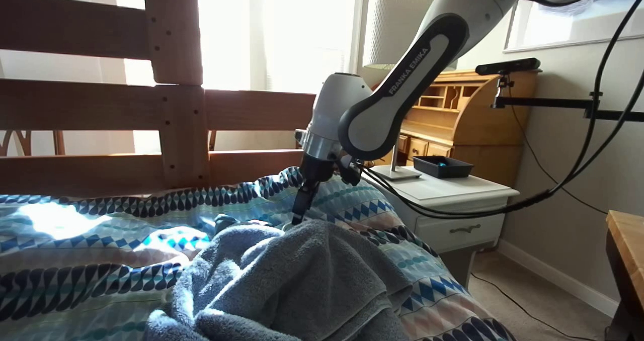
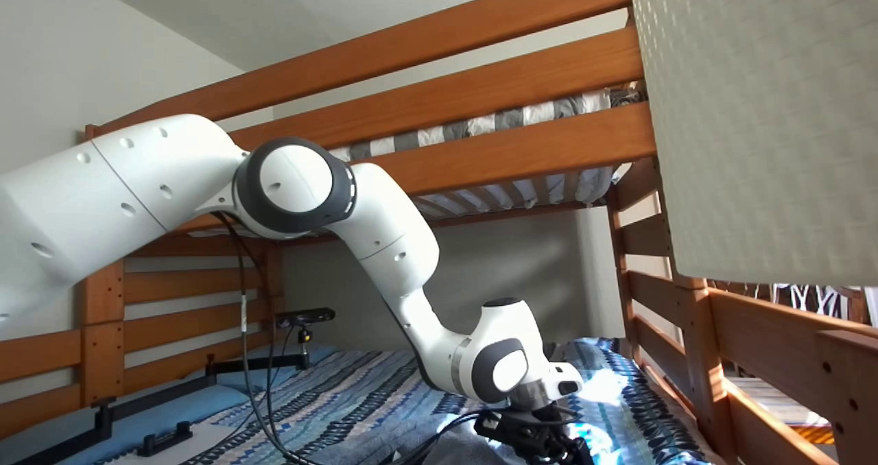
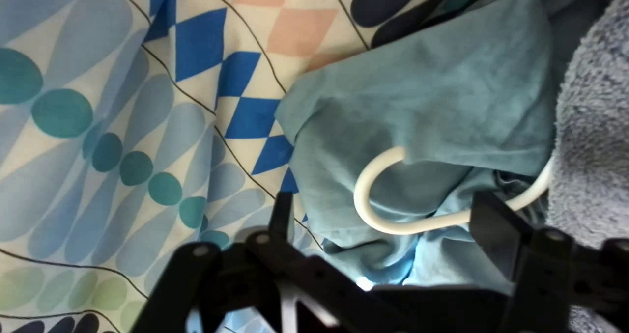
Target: Put the white coat hanger on the blue towel
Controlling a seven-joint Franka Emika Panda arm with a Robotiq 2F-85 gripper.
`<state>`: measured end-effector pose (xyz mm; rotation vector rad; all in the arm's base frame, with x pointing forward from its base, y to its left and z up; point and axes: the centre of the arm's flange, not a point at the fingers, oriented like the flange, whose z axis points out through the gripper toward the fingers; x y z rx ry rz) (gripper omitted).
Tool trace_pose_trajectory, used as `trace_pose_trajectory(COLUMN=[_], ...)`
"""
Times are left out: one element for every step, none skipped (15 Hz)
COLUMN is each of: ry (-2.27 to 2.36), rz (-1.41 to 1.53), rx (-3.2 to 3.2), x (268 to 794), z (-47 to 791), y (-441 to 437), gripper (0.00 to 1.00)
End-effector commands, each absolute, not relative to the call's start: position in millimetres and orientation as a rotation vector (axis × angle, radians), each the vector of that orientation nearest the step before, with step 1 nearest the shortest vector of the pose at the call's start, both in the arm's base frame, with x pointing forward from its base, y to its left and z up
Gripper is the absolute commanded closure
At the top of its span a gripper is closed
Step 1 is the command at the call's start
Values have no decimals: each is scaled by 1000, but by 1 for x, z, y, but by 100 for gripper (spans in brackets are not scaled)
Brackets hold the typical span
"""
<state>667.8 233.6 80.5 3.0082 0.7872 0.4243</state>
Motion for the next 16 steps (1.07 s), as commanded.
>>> trace_pose_trajectory(ry=[829, 830, 829, 829, 831, 832, 834, 834, 838, 839, 841, 844, 846, 848, 848, 849], rz=[420, 420, 417, 414, 411, 403, 396, 389, 384, 379, 376, 373, 368, 366, 364, 363], rx=[2978, 2977, 2977, 2975, 2974, 2973, 2972, 2971, 2969, 2968, 2968, 2967, 2967, 2966, 2965, 2965], x=[686, 687, 688, 689, 689, 690, 691, 691, 692, 692, 692, 692, 692, 692, 692, 692], z=[71, 69, 68, 66, 65, 64, 62, 61, 60, 58, 57, 55, 54, 53, 51, 50], y=[239, 238, 238, 238, 237, 237, 237, 237, 237, 237, 237, 237, 237, 237, 237, 237], gripper=[28, 31, 33, 31, 33, 36, 35, 39, 42, 49, 59, 71, 81, 88, 96, 99])
